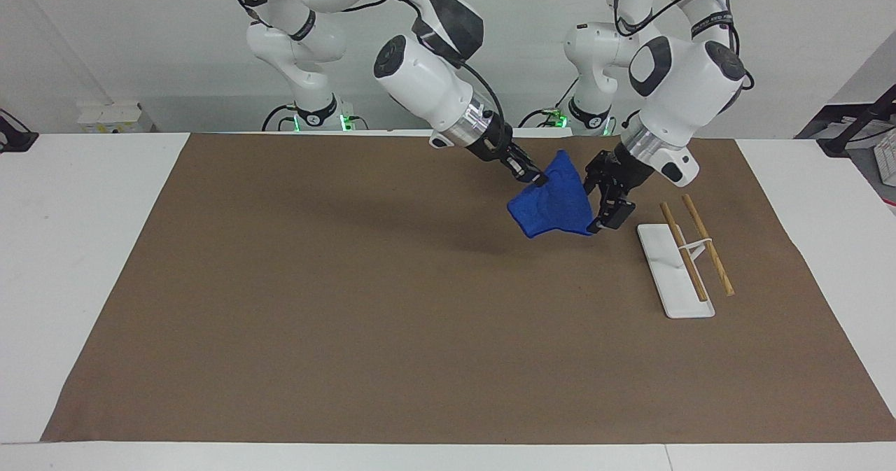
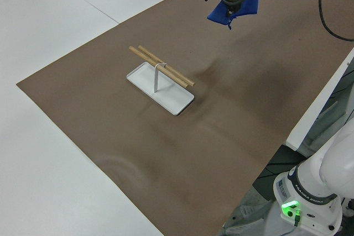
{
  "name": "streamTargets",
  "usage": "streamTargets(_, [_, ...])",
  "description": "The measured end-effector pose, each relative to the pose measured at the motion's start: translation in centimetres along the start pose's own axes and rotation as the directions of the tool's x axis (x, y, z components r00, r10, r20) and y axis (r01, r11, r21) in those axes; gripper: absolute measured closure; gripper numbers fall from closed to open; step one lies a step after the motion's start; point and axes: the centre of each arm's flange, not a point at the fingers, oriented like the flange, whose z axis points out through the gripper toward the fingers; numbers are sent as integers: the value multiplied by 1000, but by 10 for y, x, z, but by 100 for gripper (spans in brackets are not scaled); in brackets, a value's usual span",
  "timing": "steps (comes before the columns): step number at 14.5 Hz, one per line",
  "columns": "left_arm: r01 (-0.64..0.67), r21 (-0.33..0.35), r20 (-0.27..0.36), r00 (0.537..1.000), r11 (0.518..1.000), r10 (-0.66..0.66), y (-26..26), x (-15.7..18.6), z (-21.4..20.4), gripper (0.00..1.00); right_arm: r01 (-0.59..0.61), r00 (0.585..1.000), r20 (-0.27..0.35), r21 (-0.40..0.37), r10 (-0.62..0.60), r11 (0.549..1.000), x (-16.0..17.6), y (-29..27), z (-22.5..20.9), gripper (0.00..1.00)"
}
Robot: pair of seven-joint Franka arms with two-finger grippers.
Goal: Right arm passes towel to left arm to hang
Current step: 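Lift the towel with the right gripper while the left gripper reaches toward it, then close the left gripper on the towel held by the right gripper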
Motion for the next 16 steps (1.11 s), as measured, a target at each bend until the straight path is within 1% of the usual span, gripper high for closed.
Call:
streamTargets(1, [1, 5, 0, 1000, 1000, -1, 1, 0, 5, 3, 0, 1000, 0, 0, 0, 1000, 0, 0, 0, 96])
streamTargets(2, [4, 9, -1, 1000, 1000, -4, 2, 1, 9, 3, 0, 1000, 0, 0, 0, 1000, 0, 0, 0, 96])
streamTargets(3, [6, 13, -1, 1000, 1000, -6, 2, 2, 12, 11, 0, 1000, 0, 0, 0, 1000, 0, 0, 0, 96])
streamTargets(5, [7, 15, -2, 1000, 1000, -7, 3, 2, 14, 35, 0, 1000, 0, 0, 0, 1000, 0, 0, 0, 96])
streamTargets(6, [6, 15, -2, 1000, 1000, -6, 2, 2, 14, 46, 0, 1000, 0, 0, 0, 1000, 0, 0, 0, 96])
streamTargets(7, [4, 16, -1, 1000, 1000, -4, 2, 1, 14, 60, 0, 1000, 0, 0, 0, 1000, 0, 0, 0, 96])
streamTargets(9, [-4, 19, 0, 1000, 1000, 4, 1, -3, 15, 81, 0, 1000, 0, 0, 0, 1000, 0, 0, 0, 96])
streamTargets(10, [-7, 19, 0, 1000, 1000, 7, 1, -4, 16, 95, 0, 1000, 0, 0, 0, 1000, 0, 0, 0, 96])
streamTargets(11, [-10, 19, 0, 1000, 1000, 10, 1, -4, 16, 97, 0, 1000, 0, 0, 0, 1000, 0, 0, 0, 96])
streamTargets(16, [-24, 6, 0, 1000, 1000, 24, 2, -4, 14, 97, 0, 1000, 0, -1, 0, 1000, 0, 0, 0, 96])
